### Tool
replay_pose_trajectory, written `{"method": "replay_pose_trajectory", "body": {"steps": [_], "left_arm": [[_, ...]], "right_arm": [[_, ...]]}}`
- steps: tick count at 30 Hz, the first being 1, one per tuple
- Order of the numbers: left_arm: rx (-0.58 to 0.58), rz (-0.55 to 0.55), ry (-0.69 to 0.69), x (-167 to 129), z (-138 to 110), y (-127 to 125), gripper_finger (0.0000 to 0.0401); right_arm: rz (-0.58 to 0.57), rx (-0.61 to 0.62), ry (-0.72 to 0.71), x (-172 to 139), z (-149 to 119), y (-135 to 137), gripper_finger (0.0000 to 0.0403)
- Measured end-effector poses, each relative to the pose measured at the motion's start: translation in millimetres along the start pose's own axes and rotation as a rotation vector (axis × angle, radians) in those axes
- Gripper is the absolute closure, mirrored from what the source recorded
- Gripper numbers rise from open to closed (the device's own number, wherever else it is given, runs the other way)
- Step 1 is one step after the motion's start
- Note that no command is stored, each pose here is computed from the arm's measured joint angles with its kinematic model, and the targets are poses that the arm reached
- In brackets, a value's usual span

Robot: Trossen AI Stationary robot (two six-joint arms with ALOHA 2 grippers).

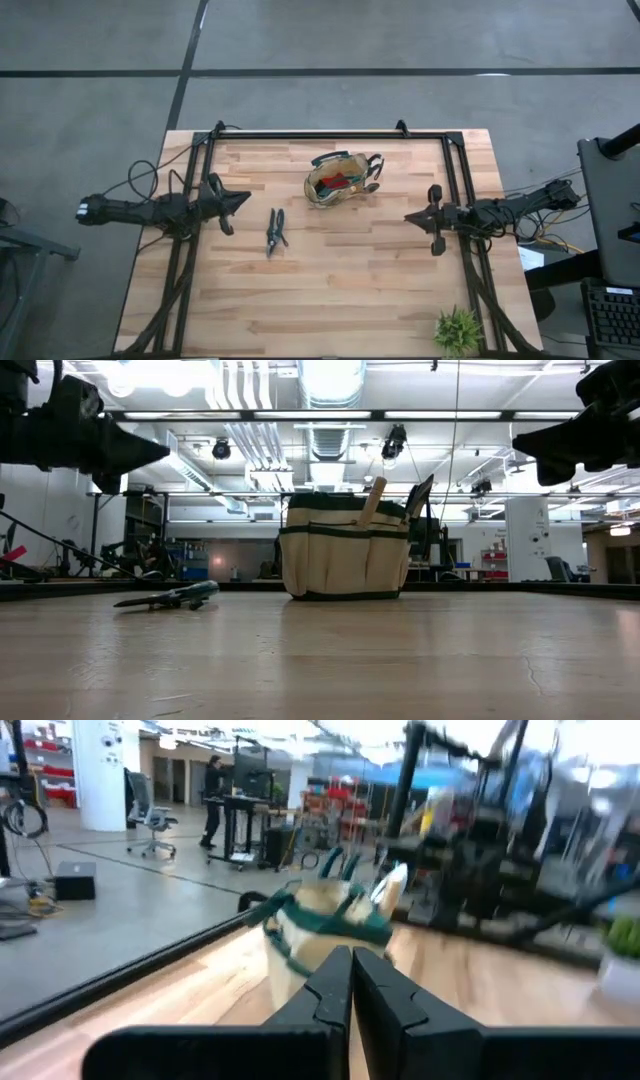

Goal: Pick & Place Garden tools in Gardening bag
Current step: Put the shear scissors into the gardening bag

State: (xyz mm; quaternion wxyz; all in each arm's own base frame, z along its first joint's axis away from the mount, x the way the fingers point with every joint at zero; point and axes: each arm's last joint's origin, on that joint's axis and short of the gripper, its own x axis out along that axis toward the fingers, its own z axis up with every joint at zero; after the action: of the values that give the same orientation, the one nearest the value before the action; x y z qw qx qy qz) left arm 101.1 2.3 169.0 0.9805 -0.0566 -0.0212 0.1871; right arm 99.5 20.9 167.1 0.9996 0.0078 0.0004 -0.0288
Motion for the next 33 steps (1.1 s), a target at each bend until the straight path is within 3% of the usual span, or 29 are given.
{"method": "replay_pose_trajectory", "body": {"steps": [4,9,11,17,21,25,28,33], "left_arm": [[-0.09,0.049,-0.116,-0.6,11.8,1.0,0.0384],[-0.268,0.025,-0.257,-3.3,26.4,1.0,0.0384],[-0.307,0.081,-0.301,-4.2,30.1,3.1,0.0385],[-0.323,0.161,-0.286,-3.1,27.6,4.8,0.0385],[-0.421,0.092,-0.224,2.5,21.1,0.9,0.0385],[-0.395,-0.016,-0.184,9.2,20.2,-5.8,0.0387],[-0.284,-0.113,-0.11,17.5,22.3,-14.9,0.0387],[-0.11,-0.163,0.032,38.0,24.4,-35.4,0.0388]], "right_arm": [[0.0,0.001,0.0,0.0,0.0,0.0,0.0394],[-0.001,0.001,0.0,0.0,0.0,0.0,0.0394],[-0.001,0.0,0.0,0.0,0.0,0.0,0.0394],[-0.001,0.001,0.0,0.0,0.0,0.0,0.0394],[0.0,0.0,0.001,0.0,-0.1,0.0,0.0394],[-0.001,0.0,0.0,0.0,0.1,0.0,0.0394],[0.0,0.002,0.0,0.0,0.1,0.0,0.0394],[-0.001,0.002,0.0,0.0,0.1,0.0,0.0394]]}}
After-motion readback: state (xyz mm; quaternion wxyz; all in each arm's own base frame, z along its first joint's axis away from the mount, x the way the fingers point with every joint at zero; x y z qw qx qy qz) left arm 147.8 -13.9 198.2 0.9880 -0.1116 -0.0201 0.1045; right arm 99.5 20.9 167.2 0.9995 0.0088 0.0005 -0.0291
